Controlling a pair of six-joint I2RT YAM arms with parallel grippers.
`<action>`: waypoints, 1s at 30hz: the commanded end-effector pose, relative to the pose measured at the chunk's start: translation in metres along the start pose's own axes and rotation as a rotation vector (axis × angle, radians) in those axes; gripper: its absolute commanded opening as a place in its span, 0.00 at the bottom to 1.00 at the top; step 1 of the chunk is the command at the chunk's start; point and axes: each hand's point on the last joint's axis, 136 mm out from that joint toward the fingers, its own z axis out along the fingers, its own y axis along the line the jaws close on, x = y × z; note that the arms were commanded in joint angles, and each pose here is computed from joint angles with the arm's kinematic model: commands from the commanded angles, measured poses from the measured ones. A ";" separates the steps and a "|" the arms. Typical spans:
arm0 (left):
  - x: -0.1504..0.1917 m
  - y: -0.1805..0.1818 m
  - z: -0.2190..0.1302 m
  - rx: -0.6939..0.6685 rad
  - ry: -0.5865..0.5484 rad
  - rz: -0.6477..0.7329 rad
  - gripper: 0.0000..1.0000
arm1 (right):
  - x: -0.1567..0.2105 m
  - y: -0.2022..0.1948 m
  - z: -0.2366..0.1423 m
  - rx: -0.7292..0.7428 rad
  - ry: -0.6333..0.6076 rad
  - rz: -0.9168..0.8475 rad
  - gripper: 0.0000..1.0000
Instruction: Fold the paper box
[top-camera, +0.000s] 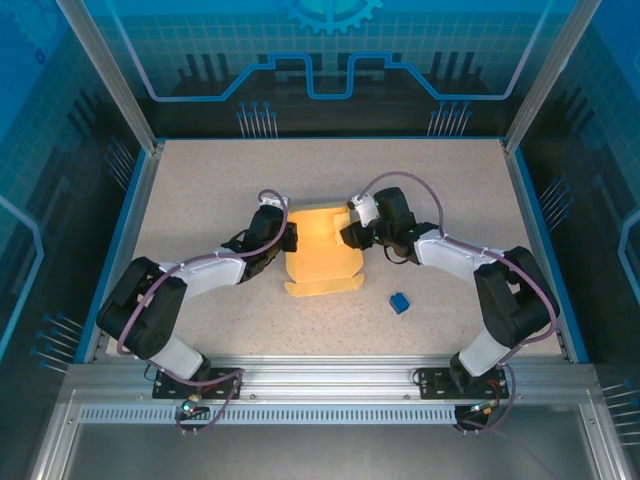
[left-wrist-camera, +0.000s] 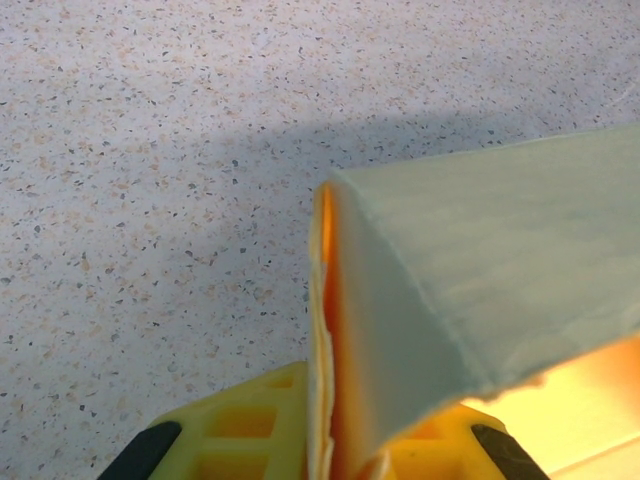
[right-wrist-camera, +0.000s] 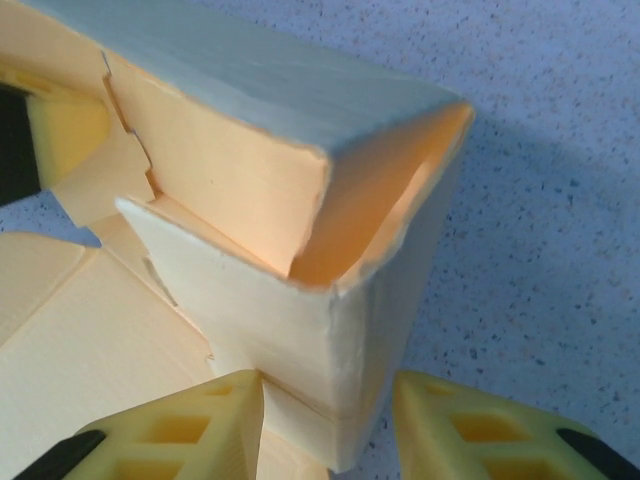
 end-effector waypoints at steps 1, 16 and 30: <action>-0.004 -0.010 -0.007 0.042 -0.020 0.006 0.14 | -0.007 -0.001 -0.005 -0.011 -0.041 -0.015 0.38; -0.005 -0.013 -0.008 0.050 -0.018 0.013 0.14 | -0.031 0.001 -0.004 0.032 -0.106 -0.011 0.37; -0.005 -0.015 -0.009 0.058 -0.018 0.012 0.14 | -0.040 0.013 -0.014 -0.051 -0.162 -0.097 0.37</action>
